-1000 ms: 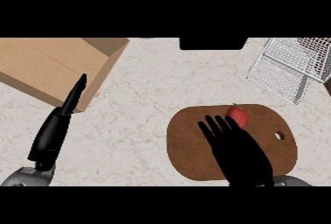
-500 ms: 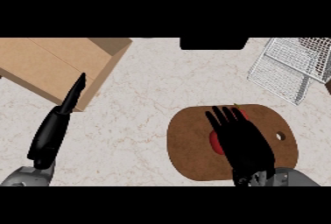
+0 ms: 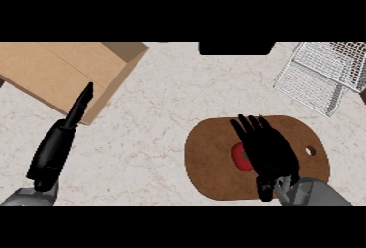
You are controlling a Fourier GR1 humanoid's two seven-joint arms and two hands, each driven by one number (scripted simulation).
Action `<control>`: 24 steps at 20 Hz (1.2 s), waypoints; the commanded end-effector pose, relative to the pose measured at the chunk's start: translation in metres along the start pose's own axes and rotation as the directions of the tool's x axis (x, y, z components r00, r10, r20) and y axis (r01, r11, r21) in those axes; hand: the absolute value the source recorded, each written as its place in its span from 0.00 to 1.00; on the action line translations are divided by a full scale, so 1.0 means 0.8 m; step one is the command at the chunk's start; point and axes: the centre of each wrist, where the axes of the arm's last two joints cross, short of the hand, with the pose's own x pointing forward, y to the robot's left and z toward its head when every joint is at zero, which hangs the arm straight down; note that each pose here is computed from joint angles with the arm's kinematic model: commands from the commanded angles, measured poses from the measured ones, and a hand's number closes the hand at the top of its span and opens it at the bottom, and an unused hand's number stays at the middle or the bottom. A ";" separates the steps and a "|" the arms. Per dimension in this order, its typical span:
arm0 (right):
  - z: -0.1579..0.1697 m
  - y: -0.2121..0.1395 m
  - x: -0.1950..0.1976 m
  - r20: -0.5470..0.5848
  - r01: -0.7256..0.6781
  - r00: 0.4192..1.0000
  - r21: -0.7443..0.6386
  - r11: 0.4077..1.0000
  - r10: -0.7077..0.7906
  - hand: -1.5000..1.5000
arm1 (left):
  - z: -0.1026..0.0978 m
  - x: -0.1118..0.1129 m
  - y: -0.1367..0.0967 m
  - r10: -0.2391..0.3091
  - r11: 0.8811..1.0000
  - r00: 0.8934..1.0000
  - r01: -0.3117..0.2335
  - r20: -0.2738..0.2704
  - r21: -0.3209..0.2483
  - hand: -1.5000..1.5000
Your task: Pick the tomato from the cutting board and place it in the tiered basket
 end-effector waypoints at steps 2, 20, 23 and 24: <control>-0.028 0.011 0.001 -0.004 0.017 1.000 0.015 1.000 -0.017 0.00 | 0.000 0.006 -0.004 -0.015 1.000 0.998 0.015 -0.054 -0.001 0.50; -0.040 0.037 0.021 0.183 0.063 0.982 -0.045 0.997 -0.054 1.00 | -0.006 -0.009 -0.017 -0.008 1.000 0.999 0.008 -0.047 0.000 0.50; -0.041 0.072 0.019 0.221 0.070 0.974 -0.107 0.992 -0.045 1.00 | 0.005 -0.010 0.004 -0.008 1.000 0.999 0.008 -0.041 -0.002 0.50; -0.036 0.049 0.005 0.219 0.066 0.975 -0.125 0.990 -0.038 1.00 | 0.005 -0.013 -0.003 0.010 1.000 0.998 -0.010 -0.056 -0.009 0.50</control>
